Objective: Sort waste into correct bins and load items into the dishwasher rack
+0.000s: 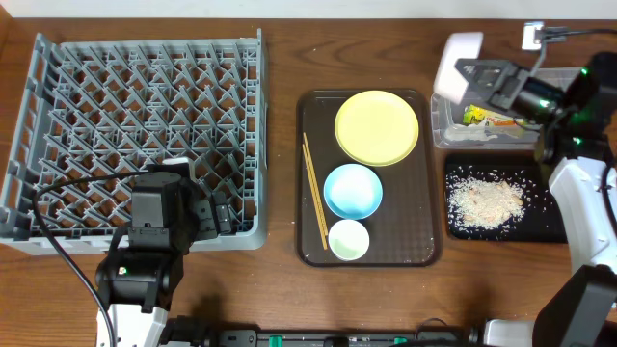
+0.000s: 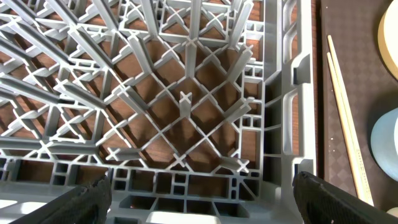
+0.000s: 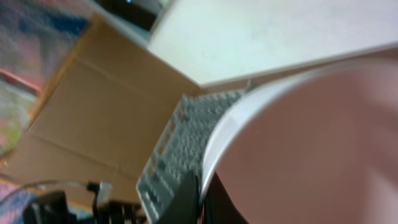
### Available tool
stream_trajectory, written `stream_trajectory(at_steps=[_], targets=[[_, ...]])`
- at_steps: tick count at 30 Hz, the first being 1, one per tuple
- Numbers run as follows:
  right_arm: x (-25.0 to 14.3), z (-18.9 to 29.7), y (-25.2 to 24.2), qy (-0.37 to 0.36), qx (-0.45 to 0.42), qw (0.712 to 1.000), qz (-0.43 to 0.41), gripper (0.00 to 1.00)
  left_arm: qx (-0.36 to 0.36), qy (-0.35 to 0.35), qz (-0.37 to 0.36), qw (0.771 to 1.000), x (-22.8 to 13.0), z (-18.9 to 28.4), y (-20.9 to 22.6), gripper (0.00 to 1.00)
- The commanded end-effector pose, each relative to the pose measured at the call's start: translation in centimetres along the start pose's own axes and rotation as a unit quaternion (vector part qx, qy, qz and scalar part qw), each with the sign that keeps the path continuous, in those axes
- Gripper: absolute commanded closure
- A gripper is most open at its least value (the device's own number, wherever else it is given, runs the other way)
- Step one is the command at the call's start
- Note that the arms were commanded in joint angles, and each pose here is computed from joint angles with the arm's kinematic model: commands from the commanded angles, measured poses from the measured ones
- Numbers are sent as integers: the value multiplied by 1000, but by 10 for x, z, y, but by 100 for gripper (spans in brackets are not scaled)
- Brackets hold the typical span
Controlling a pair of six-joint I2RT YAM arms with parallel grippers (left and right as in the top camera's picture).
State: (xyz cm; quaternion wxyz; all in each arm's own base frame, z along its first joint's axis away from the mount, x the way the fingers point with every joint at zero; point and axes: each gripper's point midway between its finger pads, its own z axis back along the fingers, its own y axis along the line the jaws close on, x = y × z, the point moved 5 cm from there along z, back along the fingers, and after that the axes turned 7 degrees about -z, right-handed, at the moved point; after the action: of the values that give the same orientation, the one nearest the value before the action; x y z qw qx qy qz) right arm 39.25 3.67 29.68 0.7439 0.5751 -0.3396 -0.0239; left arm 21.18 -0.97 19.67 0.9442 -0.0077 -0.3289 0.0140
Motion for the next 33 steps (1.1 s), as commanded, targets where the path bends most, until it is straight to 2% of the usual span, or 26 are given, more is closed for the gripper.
stream_trajectory(at_steps=[1, 6, 12, 15, 18, 24, 32, 33], targets=[[-3, -17, 3, 2, -44, 994, 105, 98, 4, -11, 9, 1000, 7, 5, 2, 5], [-28, -34, -22, 44, -192, 969, 147, 99, 4, -11, 9, 1000, 7, 5, 2, 5], [-58, -65, -32, 107, -325, 893, 294, 99, 3, -12, 10, 1000, 7, 5, 2, 5], [-68, -82, -32, 129, -355, 849, 369, 99, 3, -12, 10, 1000, 7, 5, 2, 5], [-85, -101, -33, 166, -345, 824, 418, 99, 3, -12, 10, 1000, 7, 5, 2, 5], [-122, -130, -69, 235, -336, 815, 409, 99, 4, -12, 10, 1000, 7, 5, 2, 5], [-141, -141, -114, 267, -355, 819, 363, 99, 4, -12, 10, 1000, 7, 5, 2, 5], [-141, -141, -116, 268, -356, 819, 361, 91, 3, -12, 10, 1000, 7, 5, 1, 5]])
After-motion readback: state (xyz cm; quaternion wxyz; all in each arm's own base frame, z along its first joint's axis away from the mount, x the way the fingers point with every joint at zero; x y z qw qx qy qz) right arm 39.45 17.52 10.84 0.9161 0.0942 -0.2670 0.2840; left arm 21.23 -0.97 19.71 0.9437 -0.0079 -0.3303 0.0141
